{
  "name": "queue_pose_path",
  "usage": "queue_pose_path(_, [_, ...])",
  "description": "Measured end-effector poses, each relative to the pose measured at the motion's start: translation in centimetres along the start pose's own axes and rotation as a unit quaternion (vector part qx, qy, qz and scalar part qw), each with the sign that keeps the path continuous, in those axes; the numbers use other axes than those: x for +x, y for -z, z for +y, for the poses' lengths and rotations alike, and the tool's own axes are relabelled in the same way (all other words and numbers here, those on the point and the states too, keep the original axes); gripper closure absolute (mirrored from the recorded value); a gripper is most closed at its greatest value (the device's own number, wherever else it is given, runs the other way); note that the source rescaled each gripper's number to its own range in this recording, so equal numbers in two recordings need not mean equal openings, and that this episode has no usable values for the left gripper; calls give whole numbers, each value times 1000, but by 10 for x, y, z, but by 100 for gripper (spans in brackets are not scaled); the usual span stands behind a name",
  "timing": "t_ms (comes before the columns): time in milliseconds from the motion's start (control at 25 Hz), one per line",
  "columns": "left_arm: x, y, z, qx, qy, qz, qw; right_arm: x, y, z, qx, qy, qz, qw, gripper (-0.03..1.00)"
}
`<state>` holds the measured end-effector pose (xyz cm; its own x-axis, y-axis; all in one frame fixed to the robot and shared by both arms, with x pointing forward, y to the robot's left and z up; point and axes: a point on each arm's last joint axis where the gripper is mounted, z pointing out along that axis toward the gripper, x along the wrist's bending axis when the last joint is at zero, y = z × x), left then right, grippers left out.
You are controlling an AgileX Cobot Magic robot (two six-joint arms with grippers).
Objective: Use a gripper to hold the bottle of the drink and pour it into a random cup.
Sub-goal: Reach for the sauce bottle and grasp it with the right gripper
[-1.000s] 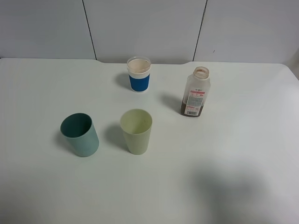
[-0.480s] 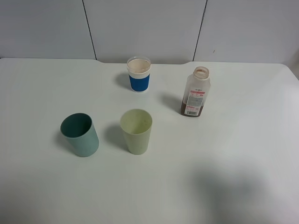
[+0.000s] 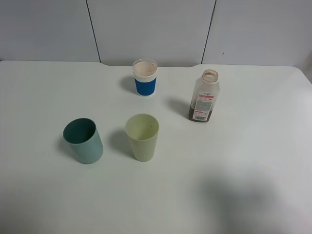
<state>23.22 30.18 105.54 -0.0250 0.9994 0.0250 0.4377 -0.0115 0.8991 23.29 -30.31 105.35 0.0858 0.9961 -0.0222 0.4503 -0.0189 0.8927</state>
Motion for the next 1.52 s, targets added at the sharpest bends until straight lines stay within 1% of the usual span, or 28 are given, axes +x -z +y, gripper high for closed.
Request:
queue_pose_path(400, [0,0,0,0,0,0,1000,0,0,0,1,4,8,1000,-3])
queue_pose_path(560, [0,0,0,0,0,0,1000,1,-11,6,38,6,8,999,-3])
queue_pose_path(640, [0,0,0,0,0,0,1000,1,-17,15,55,7,8,998,-3])
queue_pose_path(720, [0,0,0,0,0,0,1000,2,-23,30,58,8,9,998,-3])
queue_pose_path(880, [0,0,0,0,0,0,1000,4,-40,56,60,12,12,998,-3])
queue_pose_path(1040, [0,0,0,0,0,0,1000,6,-62,71,64,30,15,997,-3])
queue_pose_path(1520, [0,0,0,0,0,0,1000,11,-136,81,129,45,20,990,-3])
